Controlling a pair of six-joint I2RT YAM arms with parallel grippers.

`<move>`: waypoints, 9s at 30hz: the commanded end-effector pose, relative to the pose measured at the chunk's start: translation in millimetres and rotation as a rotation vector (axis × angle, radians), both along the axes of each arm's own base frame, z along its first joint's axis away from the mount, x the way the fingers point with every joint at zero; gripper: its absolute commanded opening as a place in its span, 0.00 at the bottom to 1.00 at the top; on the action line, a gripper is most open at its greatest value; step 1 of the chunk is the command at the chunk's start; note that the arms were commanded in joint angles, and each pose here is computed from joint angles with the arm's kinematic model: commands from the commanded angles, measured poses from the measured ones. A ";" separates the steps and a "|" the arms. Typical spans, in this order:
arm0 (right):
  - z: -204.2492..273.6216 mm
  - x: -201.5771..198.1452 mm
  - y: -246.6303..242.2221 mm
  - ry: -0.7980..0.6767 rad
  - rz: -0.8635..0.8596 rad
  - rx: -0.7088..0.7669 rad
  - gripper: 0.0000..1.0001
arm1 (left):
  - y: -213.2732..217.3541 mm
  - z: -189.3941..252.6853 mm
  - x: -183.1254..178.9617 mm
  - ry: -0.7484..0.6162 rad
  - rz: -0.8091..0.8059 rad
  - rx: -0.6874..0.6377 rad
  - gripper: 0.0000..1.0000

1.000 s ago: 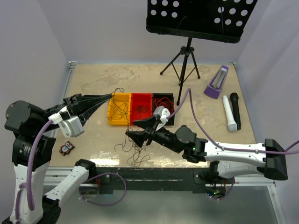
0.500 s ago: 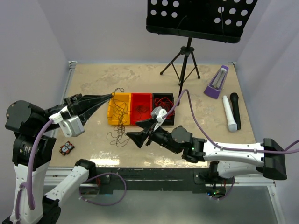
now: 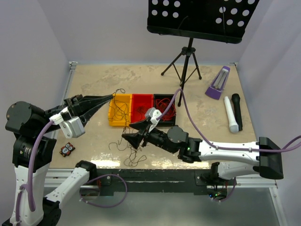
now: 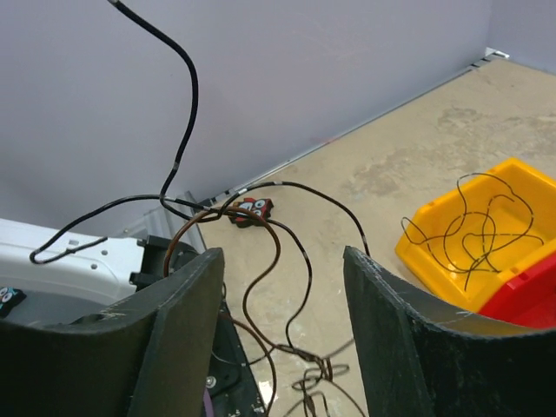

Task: Untangle the cables
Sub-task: Untie the cable, then place the cable in the bin.

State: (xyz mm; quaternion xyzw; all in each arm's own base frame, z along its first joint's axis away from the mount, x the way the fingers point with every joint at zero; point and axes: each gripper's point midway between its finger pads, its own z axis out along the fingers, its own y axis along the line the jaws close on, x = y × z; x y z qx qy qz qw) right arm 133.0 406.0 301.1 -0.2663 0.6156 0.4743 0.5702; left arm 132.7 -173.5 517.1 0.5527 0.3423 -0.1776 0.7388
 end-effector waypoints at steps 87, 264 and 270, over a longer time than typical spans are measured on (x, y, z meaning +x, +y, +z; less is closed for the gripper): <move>-100.8 -1.6 -66.2 0.341 -0.219 -0.068 0.00 | 76.3 98.1 20.6 -0.284 0.475 -0.356 0.00; -174.9 4.8 -85.6 0.576 -0.338 -0.132 0.00 | 62.4 -54.3 160.3 -0.254 0.656 -0.119 0.00; -176.1 4.3 -86.1 0.581 -0.337 -0.126 0.00 | 70.0 -87.9 176.3 -0.227 0.726 -0.031 0.00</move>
